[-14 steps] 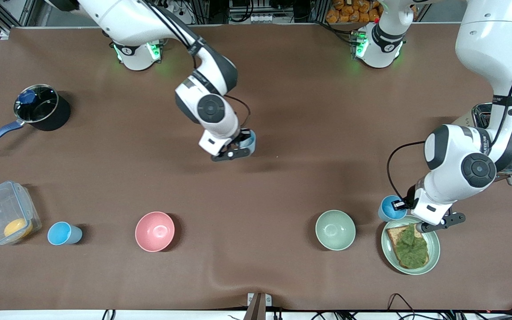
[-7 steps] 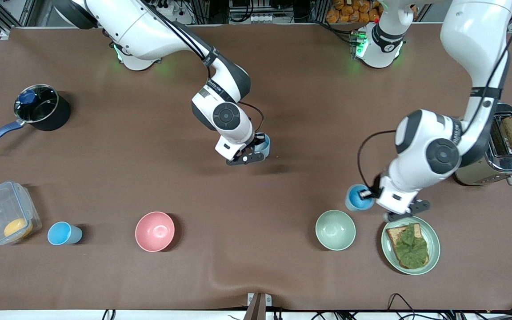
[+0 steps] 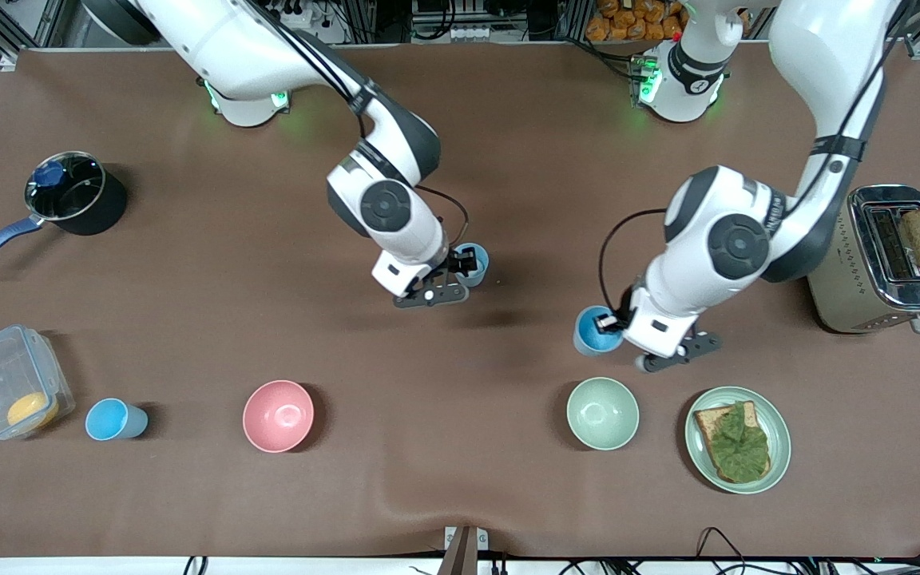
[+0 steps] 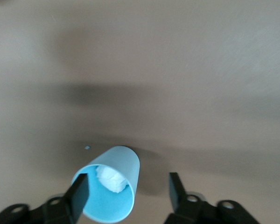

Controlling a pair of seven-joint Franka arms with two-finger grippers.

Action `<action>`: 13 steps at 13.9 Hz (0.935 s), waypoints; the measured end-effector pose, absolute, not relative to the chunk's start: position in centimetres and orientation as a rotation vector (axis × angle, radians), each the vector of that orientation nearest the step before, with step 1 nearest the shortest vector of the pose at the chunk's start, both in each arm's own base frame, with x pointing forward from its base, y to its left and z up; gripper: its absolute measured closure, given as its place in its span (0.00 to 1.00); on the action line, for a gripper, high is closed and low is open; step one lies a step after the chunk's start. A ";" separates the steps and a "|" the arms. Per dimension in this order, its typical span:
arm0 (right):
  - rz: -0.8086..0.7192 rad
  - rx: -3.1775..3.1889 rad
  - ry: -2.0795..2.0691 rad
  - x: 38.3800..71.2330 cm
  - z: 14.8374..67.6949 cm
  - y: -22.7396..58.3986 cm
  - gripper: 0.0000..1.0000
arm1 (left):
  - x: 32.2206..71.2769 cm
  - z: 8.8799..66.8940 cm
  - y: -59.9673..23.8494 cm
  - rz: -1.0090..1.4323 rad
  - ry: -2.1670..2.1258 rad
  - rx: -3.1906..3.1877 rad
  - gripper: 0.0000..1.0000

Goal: Stack blue cups with both arms
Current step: 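Lift both blue cups and carry them toward the table's middle, then lower the left cup into the placed cup while the right gripper withdraws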

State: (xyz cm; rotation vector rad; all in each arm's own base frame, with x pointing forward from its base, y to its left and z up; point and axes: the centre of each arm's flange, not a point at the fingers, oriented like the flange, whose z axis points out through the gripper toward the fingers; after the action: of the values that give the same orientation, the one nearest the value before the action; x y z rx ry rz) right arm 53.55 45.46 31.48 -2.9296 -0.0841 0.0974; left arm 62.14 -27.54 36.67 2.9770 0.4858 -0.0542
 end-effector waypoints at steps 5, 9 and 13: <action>-0.133 -2.938 0.059 54.8 48.7 36.9 0.00 | 56.1 36.1 -38.1 -0.104 0.467 2.990 0.96; -0.265 -3.007 0.185 56.8 56.4 23.6 0.00 | 51.0 33.9 -44.5 -0.171 0.399 3.023 0.96; -0.239 -3.091 0.080 58.4 58.6 9.2 0.00 | 48.5 31.7 -47.1 -0.224 0.357 3.046 0.96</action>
State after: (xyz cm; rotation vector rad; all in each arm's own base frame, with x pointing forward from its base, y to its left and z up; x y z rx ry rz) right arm 58.45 9.22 58.63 -3.0905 0.0801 -0.2393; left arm 48.53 -47.11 31.66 3.0458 0.3574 -0.2245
